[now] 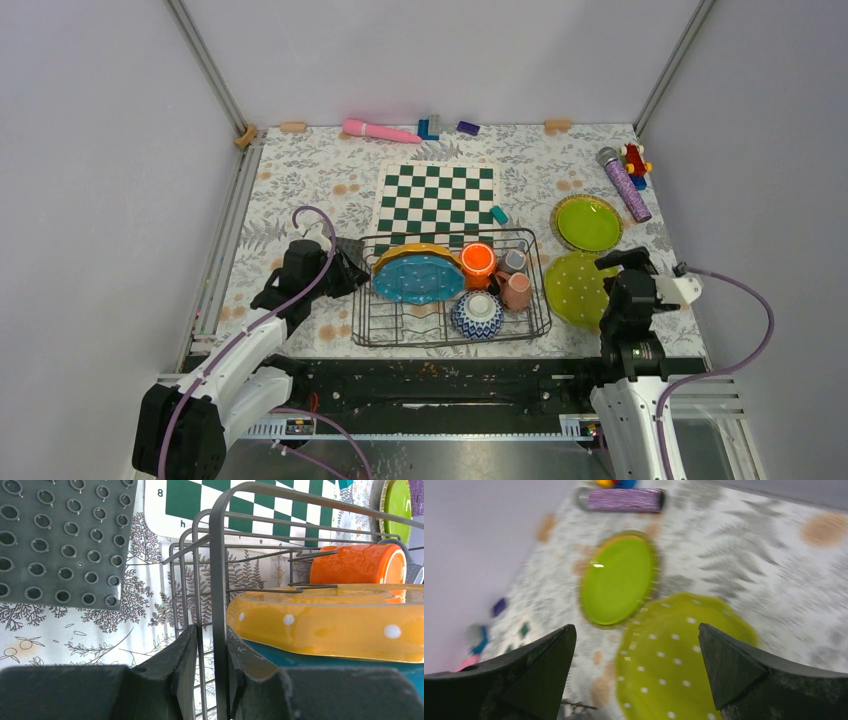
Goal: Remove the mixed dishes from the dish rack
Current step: Place the plate at the center of the board, then pick up the plate from the dish rack.
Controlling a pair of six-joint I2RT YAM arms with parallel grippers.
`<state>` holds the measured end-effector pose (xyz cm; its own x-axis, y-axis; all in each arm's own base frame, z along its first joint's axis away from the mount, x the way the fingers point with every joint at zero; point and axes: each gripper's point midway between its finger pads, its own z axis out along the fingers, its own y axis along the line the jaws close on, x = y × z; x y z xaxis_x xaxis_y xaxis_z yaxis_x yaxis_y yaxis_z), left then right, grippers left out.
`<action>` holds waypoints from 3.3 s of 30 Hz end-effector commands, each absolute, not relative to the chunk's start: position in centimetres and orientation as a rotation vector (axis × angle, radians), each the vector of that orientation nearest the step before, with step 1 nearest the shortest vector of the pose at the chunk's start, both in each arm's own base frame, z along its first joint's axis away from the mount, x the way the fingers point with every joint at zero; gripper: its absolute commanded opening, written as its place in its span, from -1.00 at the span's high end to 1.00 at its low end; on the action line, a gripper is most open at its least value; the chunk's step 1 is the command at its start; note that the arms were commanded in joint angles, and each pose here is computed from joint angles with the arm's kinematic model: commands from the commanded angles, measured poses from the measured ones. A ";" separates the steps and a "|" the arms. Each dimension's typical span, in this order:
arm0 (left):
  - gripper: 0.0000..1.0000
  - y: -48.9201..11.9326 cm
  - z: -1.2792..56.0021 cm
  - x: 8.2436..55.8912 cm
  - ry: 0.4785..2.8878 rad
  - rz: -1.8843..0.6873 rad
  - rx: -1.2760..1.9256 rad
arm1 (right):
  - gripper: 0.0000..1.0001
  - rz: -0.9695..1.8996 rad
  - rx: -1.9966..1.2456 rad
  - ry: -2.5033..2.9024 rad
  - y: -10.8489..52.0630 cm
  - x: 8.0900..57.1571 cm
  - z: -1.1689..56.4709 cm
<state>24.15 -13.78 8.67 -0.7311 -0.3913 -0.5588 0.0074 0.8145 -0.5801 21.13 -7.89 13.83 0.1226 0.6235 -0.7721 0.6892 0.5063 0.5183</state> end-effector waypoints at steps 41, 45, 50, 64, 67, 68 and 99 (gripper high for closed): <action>0.53 -13.5 8.8 24.0 2.301 -0.709 -0.261 | -0.99 0.813 -1.588 1.466 30.7 18.7 21.3; 0.53 -13.4 8.7 24.1 2.301 -0.704 -0.263 | -0.99 0.826 -1.593 1.460 30.5 18.2 21.3; 0.53 -13.4 8.7 24.1 2.301 -0.704 -0.262 | -0.99 0.820 -1.594 1.458 30.3 18.1 21.2; 0.54 -13.4 8.7 24.1 2.304 -0.705 -0.262 | -0.87 0.880 -1.648 1.486 32.3 18.8 20.0; 0.54 -13.4 8.7 24.1 2.304 -0.704 -0.263 | -0.80 0.893 -1.658 1.502 32.6 18.8 19.5; 0.54 -13.4 8.6 24.1 2.304 -0.703 -0.264 | -0.79 0.896 -1.660 1.509 32.6 18.8 19.3; 0.54 -13.2 8.3 24.2 2.314 -0.681 -0.275 | 0.10 0.703 -1.665 1.613 33.4 21.4 16.1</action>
<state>24.16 -13.80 8.69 -0.7310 -0.3911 -0.5592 0.0084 0.8143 -0.5804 21.02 32.42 14.87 0.0365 -0.6250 -0.7798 -0.9968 0.0332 -0.0732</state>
